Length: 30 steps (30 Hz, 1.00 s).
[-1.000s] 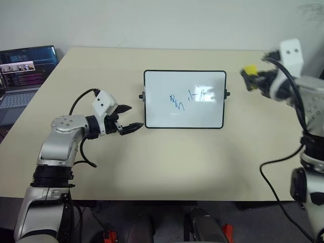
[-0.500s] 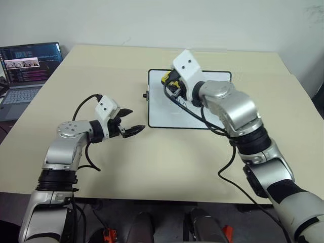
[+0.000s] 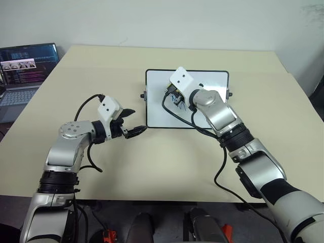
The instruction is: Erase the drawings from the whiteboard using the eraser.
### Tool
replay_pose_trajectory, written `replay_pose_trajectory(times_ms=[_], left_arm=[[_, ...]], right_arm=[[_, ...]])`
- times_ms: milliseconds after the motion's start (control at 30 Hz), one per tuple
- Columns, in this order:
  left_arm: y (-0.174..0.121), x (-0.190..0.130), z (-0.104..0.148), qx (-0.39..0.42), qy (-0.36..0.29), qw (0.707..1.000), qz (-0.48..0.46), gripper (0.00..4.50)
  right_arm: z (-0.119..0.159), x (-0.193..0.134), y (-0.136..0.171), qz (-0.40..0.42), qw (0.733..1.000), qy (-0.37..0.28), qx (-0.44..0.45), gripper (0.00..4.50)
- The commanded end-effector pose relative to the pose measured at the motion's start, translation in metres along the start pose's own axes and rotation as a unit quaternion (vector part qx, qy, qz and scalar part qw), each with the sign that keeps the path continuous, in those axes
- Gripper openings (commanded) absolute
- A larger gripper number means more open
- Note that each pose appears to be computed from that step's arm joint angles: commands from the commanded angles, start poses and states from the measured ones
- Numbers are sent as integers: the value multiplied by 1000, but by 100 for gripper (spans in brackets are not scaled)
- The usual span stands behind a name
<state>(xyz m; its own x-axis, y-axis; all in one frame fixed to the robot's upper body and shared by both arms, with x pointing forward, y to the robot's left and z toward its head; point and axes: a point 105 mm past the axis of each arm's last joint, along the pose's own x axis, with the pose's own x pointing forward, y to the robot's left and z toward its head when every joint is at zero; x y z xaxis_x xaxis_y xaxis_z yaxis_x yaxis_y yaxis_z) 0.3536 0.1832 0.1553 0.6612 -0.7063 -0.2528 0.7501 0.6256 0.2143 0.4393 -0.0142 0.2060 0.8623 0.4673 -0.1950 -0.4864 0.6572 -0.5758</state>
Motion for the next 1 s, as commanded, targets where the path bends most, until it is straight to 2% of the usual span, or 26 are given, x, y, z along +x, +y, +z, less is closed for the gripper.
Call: replay_pose_trajectory(times_ms=[33,333,633,800,1000], left_arm=[[1,-4,14,23,-17,1000,4,450],[1,-5,13,25,-15,1000,2,450],[2,-2,16,29,-16,999,-3,450],[2,0,17,30,-18,999,-5,450],[3,3,20,34,-22,999,-9,450]], right_arm=[[-27,5,10,6,1000,23,-13,100],[-77,2,43,62,995,73,9,100],[-101,-10,61,98,991,96,6,100],[-102,-12,46,68,993,95,12,99],[-92,-9,1,-16,996,81,24,99]])
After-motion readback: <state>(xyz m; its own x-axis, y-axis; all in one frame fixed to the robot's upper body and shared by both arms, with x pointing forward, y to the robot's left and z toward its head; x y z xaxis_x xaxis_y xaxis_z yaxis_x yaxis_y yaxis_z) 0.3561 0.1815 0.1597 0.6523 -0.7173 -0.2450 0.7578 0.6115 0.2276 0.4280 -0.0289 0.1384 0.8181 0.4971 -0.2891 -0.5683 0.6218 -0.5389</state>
